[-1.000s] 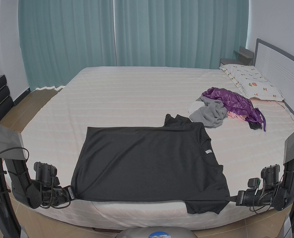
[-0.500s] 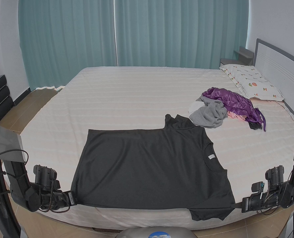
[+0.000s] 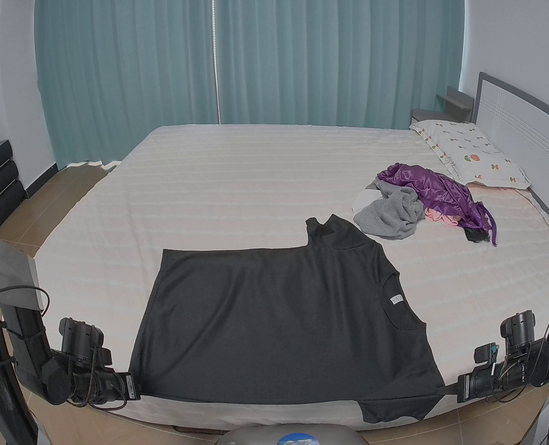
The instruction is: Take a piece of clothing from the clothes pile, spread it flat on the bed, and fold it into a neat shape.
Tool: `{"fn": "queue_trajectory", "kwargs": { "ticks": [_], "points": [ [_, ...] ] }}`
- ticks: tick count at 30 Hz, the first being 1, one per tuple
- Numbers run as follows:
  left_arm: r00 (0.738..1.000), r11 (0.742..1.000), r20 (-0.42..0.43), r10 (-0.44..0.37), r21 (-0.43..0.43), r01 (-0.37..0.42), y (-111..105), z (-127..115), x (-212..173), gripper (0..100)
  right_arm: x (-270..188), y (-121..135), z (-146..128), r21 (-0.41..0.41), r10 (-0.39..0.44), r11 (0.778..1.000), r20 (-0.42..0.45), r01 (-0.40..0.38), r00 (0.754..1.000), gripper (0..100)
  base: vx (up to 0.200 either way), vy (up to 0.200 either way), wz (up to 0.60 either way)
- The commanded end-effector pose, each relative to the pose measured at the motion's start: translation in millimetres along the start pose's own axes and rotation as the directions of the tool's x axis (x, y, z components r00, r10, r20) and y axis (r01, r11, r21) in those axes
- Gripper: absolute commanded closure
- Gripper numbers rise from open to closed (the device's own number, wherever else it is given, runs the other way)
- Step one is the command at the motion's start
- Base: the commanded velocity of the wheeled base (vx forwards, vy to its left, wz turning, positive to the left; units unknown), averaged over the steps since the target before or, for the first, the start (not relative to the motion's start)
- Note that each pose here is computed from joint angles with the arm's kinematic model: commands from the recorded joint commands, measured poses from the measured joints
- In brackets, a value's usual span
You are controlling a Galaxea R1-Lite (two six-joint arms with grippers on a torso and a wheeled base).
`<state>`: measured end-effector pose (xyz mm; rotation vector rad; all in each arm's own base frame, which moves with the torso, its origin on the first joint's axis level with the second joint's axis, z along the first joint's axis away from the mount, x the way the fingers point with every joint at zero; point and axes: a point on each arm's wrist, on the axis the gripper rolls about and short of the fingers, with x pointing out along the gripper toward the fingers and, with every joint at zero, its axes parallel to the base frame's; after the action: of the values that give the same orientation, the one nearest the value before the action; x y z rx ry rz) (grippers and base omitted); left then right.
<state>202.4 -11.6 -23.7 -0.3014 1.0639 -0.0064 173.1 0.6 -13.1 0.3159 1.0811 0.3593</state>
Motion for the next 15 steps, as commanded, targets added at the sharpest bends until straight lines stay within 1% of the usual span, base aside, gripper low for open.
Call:
{"fn": "queue_trajectory", "kwargs": {
  "ticks": [1,5,8,9,15],
  "points": [
    [1.0,1.0,-0.028,0.007,0.03,-0.006,0,-8,-3,100,-6,2,-5,-0.011,-0.003,1.0,-0.01,0.003,1.0,100,0.0,0.0,0.0],
    [0.999,0.998,-0.041,0.029,0.057,-0.026,1,-12,-5,100,-9,4,-7,-0.02,-0.003,1.0,-0.025,0.003,1.0,100,0.0,0.0,0.0],
    [0.999,0.998,-0.045,0.03,0.064,-0.027,0,-14,-5,100,-10,4,-7,-0.021,-0.003,1.0,-0.025,0.003,1.0,100,0.0,0.0,0.0],
    [0.998,0.996,-0.058,0.031,0.082,-0.026,0,-17,-7,100,-12,5,-8,-0.027,-0.003,1.0,-0.029,0.002,1.0,100,0.0,0.0,0.0],
    [0.997,0.995,-0.058,0.043,0.094,-0.037,0,-19,-9,100,-13,6,-10,-0.024,-0.004,1.0,-0.044,0.003,0.999,100,0.0,0.0,0.0]
  ]
}}
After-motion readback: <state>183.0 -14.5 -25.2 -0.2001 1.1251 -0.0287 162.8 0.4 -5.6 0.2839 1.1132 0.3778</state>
